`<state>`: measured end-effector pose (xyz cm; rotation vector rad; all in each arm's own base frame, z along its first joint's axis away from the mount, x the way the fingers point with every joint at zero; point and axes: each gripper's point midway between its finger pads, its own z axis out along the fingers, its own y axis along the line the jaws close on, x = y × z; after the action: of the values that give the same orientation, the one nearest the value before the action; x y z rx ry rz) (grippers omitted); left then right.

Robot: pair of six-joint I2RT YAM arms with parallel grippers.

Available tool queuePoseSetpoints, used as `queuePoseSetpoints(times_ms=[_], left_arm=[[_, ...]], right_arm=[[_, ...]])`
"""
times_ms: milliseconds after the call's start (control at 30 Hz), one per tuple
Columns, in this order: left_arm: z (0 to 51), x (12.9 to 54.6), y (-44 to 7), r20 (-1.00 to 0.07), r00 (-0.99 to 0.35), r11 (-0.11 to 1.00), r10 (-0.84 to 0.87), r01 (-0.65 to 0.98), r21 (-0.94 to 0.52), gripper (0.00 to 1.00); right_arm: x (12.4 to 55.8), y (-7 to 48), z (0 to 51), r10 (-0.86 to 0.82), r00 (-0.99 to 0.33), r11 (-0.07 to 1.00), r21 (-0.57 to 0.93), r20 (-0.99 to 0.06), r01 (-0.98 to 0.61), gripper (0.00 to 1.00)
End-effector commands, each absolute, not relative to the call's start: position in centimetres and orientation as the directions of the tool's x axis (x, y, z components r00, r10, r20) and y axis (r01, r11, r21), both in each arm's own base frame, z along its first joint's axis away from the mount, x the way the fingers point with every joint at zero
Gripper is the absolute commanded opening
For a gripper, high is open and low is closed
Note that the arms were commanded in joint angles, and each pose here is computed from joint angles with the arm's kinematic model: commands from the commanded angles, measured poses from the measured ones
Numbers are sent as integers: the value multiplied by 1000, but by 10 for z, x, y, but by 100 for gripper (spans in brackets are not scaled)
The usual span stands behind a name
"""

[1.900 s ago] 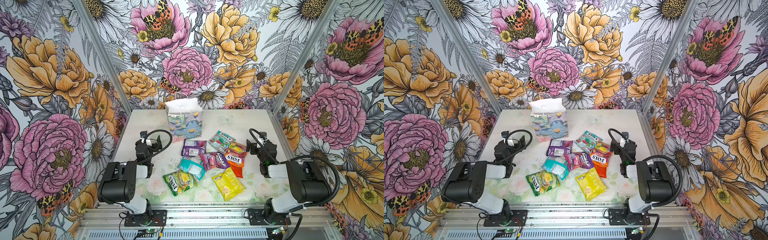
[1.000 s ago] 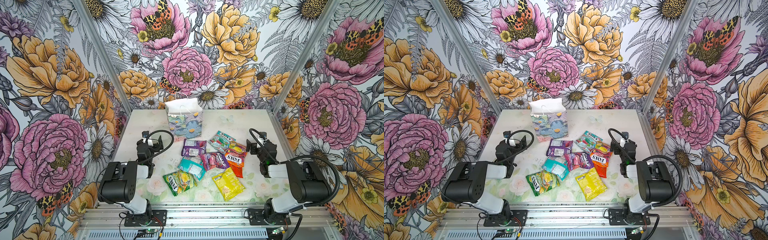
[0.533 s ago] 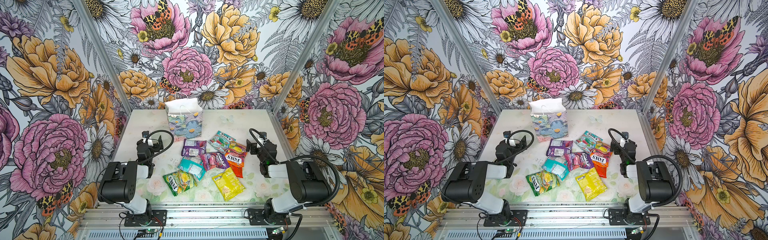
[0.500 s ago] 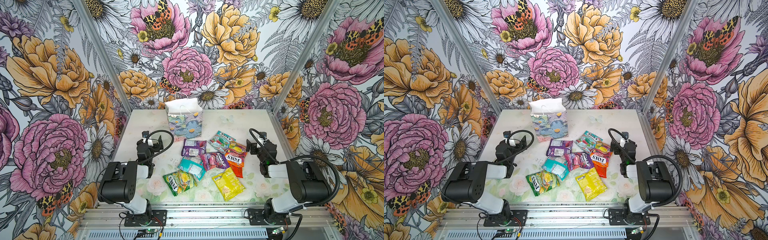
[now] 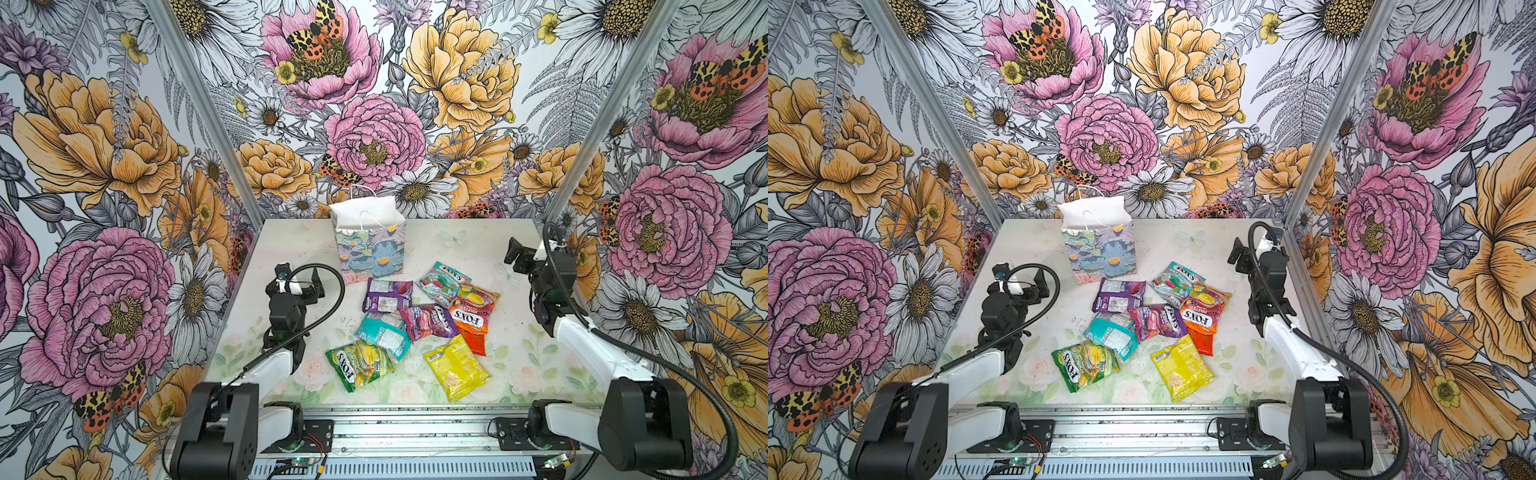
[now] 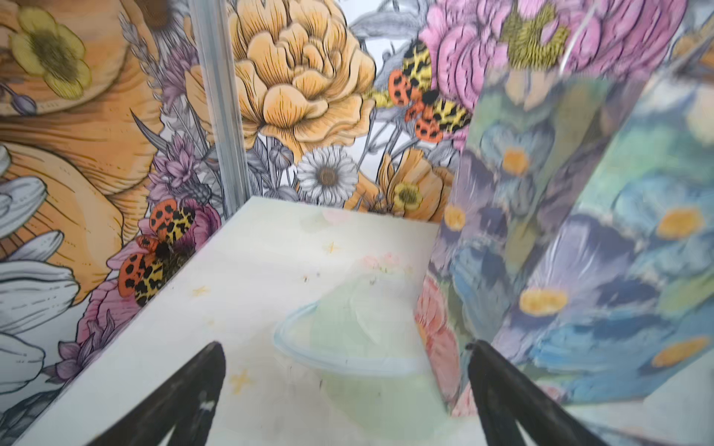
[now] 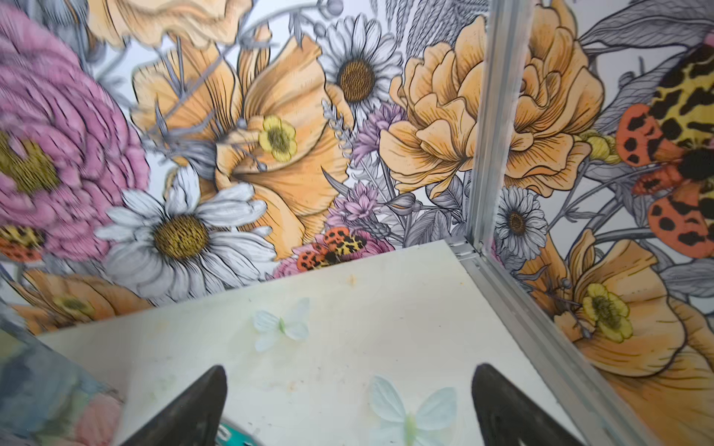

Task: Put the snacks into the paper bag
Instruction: 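Reach the left gripper to the bag rim while the right moves over candy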

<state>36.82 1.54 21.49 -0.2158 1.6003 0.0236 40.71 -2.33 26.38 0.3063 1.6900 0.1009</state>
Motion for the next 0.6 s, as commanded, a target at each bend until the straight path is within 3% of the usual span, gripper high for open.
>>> queuePoseSetpoints(times_ms=[0,67,167,333,567], left_arm=[[223,352,29,-956,-22,927,-293,-251,-278,99],[234,341,32,-917,46,885,-396,-249,-395,99],[242,338,34,-888,79,865,-452,-205,-458,99],[250,346,33,-842,-118,839,-526,-233,-491,99],[293,372,8,-805,-293,857,-516,-198,-477,92]], right_arm=[[389,-44,231,461,-136,867,413,-877,279,100],[393,-43,227,457,-142,876,417,-878,240,98],[404,-32,216,427,-282,897,362,-859,254,90],[414,-14,196,405,-460,913,324,-790,247,92],[417,11,190,368,-535,930,317,-760,188,92]])
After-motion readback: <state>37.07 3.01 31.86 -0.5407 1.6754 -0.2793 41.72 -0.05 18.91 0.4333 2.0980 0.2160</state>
